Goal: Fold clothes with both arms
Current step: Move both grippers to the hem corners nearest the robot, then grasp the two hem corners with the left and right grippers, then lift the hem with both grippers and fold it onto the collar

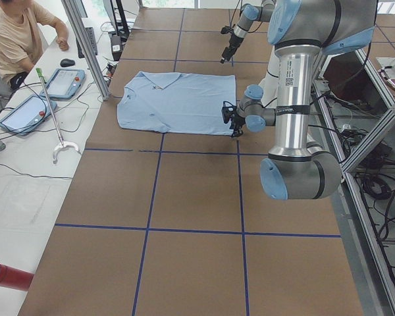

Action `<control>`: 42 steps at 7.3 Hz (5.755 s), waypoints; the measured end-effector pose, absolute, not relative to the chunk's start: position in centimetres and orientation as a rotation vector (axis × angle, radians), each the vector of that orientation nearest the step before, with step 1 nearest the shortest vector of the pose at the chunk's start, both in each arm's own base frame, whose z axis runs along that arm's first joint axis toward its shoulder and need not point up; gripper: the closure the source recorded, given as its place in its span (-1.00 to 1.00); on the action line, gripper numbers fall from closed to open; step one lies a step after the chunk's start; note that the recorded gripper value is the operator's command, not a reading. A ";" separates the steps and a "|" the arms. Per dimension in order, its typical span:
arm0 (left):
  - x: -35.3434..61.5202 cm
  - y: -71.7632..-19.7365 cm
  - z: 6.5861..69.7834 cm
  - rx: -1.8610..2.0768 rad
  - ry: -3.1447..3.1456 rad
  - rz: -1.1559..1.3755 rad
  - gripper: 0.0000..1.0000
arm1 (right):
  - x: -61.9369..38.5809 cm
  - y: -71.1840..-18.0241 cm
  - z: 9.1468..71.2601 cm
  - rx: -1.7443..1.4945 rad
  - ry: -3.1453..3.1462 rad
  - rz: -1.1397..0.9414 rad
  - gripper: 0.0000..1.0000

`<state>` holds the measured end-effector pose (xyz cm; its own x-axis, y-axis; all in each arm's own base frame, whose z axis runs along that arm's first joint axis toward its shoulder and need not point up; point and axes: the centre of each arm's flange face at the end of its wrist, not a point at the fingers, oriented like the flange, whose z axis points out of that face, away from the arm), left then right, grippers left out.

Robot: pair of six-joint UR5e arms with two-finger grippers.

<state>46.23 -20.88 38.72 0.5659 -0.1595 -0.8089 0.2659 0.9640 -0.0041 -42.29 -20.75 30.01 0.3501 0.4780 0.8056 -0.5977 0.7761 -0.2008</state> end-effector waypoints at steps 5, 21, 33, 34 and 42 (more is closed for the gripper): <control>46.4 -20.8 38.6 0.120 0.941 -0.249 0.79 | -42.4 -20.6 30.1 0.136 -0.991 0.697 -0.83; 47.0 -20.5 35.3 0.115 1.011 -0.243 1.00 | -51.3 -12.1 35.8 0.248 -0.766 0.666 0.12; 39.8 -19.2 26.0 0.083 1.080 -0.224 1.00 | -44.9 -13.8 27.8 0.244 -0.847 0.640 1.00; 35.4 -18.2 22.2 0.038 1.091 -0.198 1.00 | -41.0 -12.8 24.4 0.219 -0.860 0.606 1.00; 28.6 -35.5 18.7 0.326 0.927 -0.124 1.00 | -35.3 -32.5 16.8 0.250 -0.746 0.659 1.00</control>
<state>28.60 -35.47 18.66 0.5970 0.0345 -0.8015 0.2438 0.9440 0.2222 -35.30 -32.46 16.83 0.5465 0.4643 0.6970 -0.6349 0.7724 -0.0168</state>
